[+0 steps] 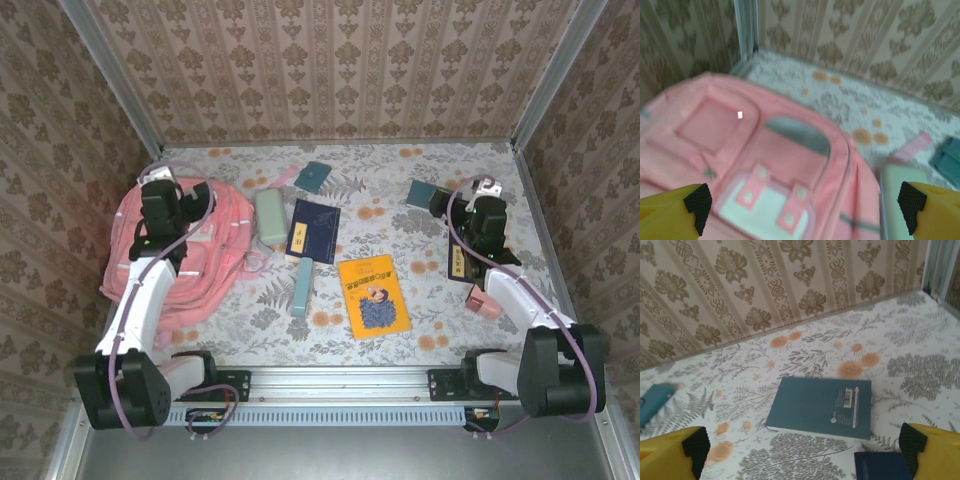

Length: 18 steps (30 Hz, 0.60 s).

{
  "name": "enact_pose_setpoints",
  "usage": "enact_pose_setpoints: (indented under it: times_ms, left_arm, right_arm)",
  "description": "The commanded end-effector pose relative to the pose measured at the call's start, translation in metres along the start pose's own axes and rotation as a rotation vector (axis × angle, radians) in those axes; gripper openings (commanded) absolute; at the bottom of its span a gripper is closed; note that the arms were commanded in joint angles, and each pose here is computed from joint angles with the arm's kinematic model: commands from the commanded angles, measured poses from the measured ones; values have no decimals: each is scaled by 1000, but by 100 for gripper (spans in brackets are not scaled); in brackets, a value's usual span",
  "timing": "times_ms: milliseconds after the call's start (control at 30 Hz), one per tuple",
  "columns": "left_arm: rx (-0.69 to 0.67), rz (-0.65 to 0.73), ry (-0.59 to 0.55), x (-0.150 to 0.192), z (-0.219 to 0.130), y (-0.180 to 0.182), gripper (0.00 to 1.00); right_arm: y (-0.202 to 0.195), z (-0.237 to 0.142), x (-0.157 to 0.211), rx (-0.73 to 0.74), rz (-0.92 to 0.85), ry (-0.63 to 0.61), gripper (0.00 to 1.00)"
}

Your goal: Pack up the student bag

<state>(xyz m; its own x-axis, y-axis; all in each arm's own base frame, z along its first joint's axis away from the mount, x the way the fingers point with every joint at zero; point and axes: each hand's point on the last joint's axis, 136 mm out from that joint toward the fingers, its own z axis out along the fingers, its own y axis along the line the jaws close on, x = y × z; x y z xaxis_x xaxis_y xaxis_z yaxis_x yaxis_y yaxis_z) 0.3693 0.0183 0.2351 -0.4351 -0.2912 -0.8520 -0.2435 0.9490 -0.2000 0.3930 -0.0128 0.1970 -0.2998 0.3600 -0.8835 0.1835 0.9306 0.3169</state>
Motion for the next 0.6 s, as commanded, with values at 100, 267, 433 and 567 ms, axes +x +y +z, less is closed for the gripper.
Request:
enact_pose_setpoints:
  times_ms: [100, 267, 433, 567]
  left_arm:
    - [10, -143, 261, 77, -21, 8, 100]
    - [83, -88, 290, 78, -16, -7, 90]
    - [132, 17, 367, 86, 9, -23, 76]
    - [87, 94, 462, 108, 39, -19, 71]
  right_arm:
    - [48, -17, 20, -132, 66, 158, 100]
    - [103, -37, 41, -229, -99, 217, 100]
    - [139, -55, 58, -287, -165, 262, 100]
    - [169, -72, 61, -351, -213, 262, 100]
